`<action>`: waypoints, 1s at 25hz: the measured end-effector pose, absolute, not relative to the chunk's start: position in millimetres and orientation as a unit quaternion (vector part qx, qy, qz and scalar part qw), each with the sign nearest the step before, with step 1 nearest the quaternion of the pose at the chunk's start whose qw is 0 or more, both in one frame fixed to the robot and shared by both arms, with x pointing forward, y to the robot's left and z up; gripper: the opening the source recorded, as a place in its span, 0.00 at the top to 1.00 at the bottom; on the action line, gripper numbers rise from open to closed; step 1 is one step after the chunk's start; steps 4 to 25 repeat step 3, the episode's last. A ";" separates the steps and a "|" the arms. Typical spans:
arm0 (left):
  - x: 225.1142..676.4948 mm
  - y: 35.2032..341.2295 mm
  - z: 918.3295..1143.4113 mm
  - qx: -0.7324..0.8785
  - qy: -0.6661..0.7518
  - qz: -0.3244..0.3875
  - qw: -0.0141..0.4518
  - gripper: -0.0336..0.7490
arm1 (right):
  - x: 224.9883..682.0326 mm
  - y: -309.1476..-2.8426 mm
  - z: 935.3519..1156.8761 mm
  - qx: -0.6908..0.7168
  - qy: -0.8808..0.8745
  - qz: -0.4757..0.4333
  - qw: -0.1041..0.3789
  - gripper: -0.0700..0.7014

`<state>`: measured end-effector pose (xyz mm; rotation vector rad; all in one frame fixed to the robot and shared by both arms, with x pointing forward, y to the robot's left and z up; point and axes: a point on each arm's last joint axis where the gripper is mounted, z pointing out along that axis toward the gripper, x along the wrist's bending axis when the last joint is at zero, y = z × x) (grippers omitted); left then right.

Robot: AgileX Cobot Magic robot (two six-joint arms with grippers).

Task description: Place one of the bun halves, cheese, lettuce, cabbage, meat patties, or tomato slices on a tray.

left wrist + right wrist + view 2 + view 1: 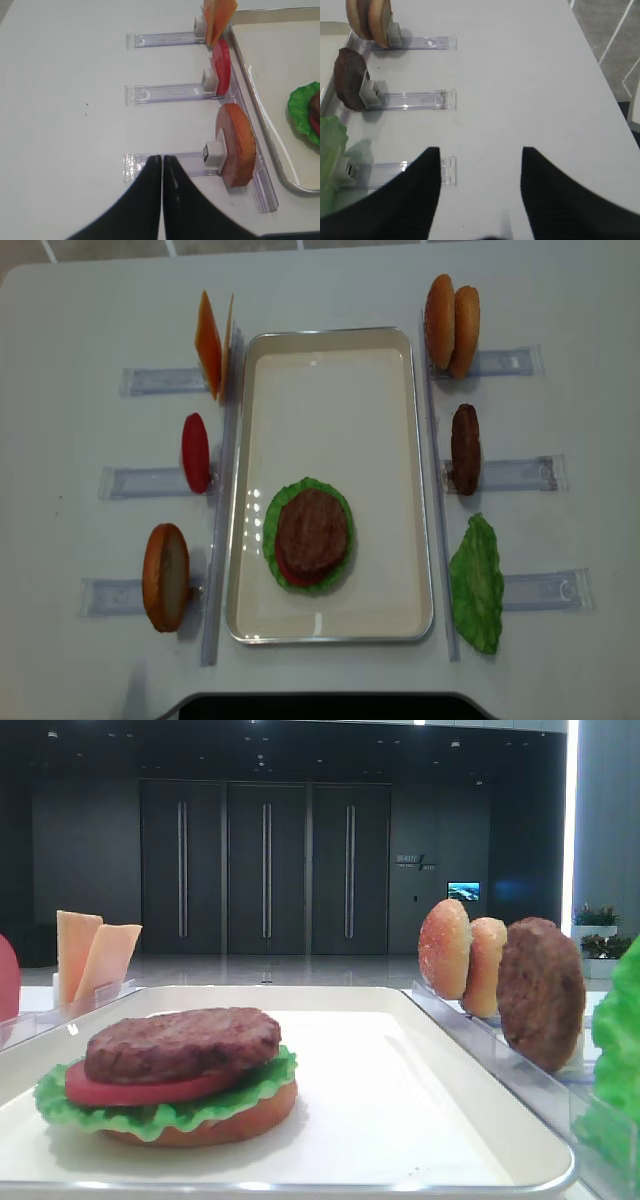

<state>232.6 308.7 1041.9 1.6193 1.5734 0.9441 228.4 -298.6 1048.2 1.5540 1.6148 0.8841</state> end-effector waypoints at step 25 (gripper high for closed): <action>232.6 308.7 1041.9 0.622 0.605 0.363 0.340 0.96 | 228.4 -298.6 1048.2 0.602 0.626 0.343 0.358 0.45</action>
